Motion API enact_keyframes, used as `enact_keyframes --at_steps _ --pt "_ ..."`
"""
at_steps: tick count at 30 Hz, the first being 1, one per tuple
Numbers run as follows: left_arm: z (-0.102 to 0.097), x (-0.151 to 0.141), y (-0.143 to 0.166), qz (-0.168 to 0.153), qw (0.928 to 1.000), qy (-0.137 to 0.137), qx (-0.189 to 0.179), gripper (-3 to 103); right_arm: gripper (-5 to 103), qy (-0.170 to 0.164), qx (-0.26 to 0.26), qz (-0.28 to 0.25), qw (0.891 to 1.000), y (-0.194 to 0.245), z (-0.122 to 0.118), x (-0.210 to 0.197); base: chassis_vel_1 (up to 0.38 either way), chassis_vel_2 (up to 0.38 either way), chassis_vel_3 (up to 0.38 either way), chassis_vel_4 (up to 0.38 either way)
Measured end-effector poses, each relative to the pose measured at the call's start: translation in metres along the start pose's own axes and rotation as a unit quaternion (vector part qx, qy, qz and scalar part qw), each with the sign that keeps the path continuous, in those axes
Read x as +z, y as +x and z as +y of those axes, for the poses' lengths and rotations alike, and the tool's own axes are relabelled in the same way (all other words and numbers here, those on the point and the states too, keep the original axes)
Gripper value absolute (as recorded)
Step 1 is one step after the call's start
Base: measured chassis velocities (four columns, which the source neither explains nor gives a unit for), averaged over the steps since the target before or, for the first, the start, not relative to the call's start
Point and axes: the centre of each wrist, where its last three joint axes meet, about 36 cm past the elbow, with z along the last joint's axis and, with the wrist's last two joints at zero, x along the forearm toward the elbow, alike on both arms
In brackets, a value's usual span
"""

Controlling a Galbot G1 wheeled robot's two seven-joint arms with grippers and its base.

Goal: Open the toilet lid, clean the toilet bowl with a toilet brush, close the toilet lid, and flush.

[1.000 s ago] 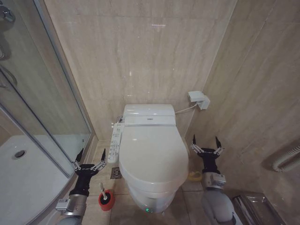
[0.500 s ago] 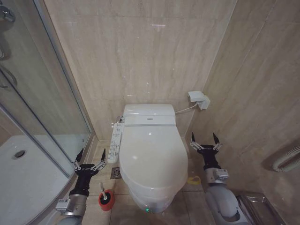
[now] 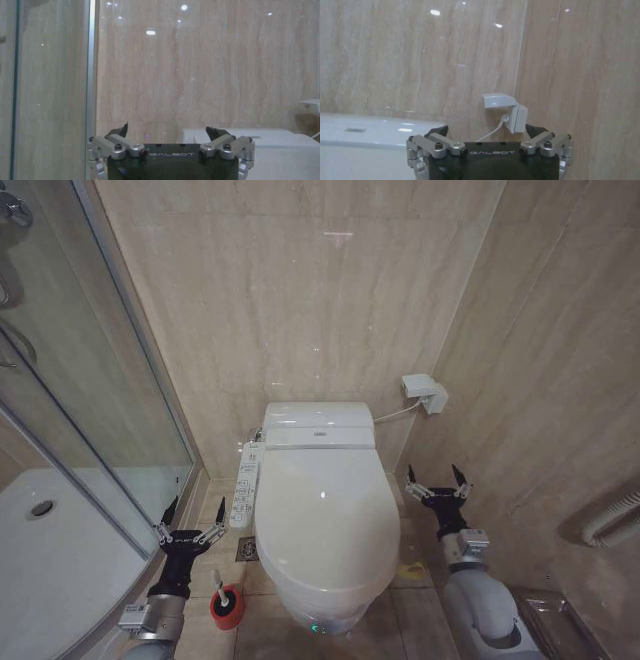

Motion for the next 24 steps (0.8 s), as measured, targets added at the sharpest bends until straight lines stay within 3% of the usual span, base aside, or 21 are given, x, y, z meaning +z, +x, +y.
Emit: enact_keyframes --at_steps 24 --pt "0.0000 0.0000 0.0000 0.000 1.0000 0.000 0.000 100 100 -0.002 0.001 0.002 1.000 -0.0004 0.0003 -0.0003 0.000 0.000 0.000 0.000"
